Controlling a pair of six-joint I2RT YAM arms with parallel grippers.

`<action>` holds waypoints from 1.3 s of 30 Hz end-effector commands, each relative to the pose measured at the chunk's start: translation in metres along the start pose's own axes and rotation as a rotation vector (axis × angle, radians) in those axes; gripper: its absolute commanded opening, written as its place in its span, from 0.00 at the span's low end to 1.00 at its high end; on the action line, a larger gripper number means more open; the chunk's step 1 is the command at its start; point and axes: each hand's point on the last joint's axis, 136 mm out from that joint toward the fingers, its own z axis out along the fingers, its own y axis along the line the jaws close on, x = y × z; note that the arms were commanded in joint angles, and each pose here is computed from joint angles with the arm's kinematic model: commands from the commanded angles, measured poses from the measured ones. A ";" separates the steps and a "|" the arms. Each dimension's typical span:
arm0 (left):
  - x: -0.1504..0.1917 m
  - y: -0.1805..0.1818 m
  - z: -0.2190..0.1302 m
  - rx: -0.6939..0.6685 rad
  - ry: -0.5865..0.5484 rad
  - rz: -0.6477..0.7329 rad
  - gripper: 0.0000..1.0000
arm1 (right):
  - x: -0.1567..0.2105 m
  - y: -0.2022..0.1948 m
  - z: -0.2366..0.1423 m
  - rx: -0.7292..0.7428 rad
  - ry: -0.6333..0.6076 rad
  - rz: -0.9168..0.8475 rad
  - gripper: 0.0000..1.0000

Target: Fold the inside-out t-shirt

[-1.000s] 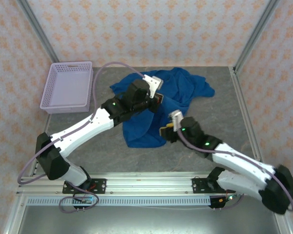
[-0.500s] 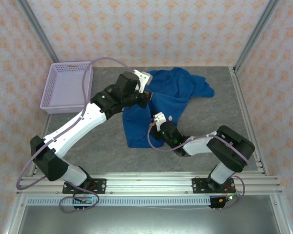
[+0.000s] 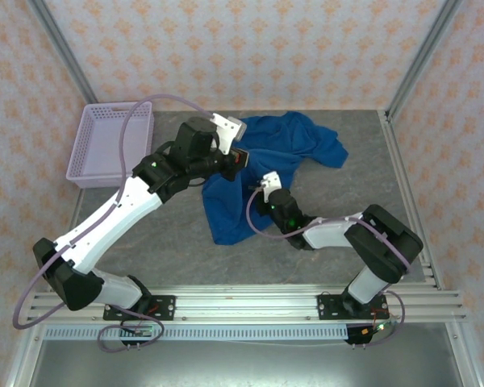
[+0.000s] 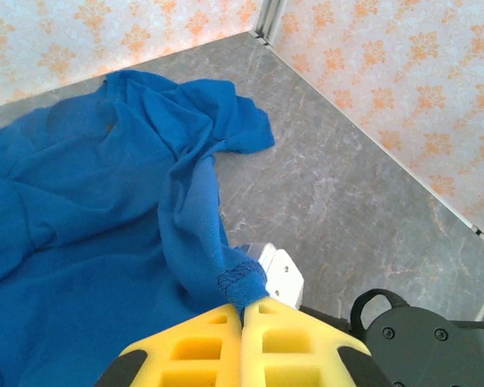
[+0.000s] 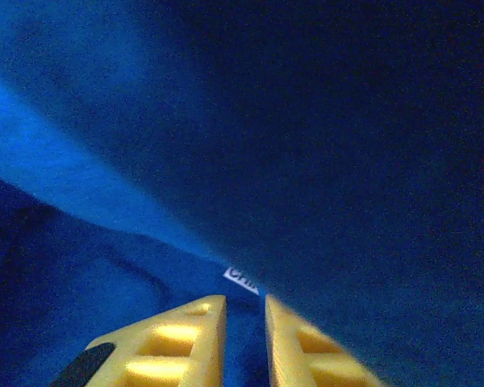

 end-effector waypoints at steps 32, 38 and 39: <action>-0.003 0.008 -0.008 -0.039 -0.005 -0.068 0.00 | -0.004 0.103 0.049 -0.344 0.029 -0.044 0.21; -0.001 0.003 -0.015 -0.016 -0.010 -0.063 0.00 | -0.011 0.086 0.069 -0.261 0.015 0.040 0.22; 0.001 0.005 -0.016 -0.024 -0.008 -0.061 0.00 | -0.014 0.077 0.073 -0.241 0.012 0.074 0.21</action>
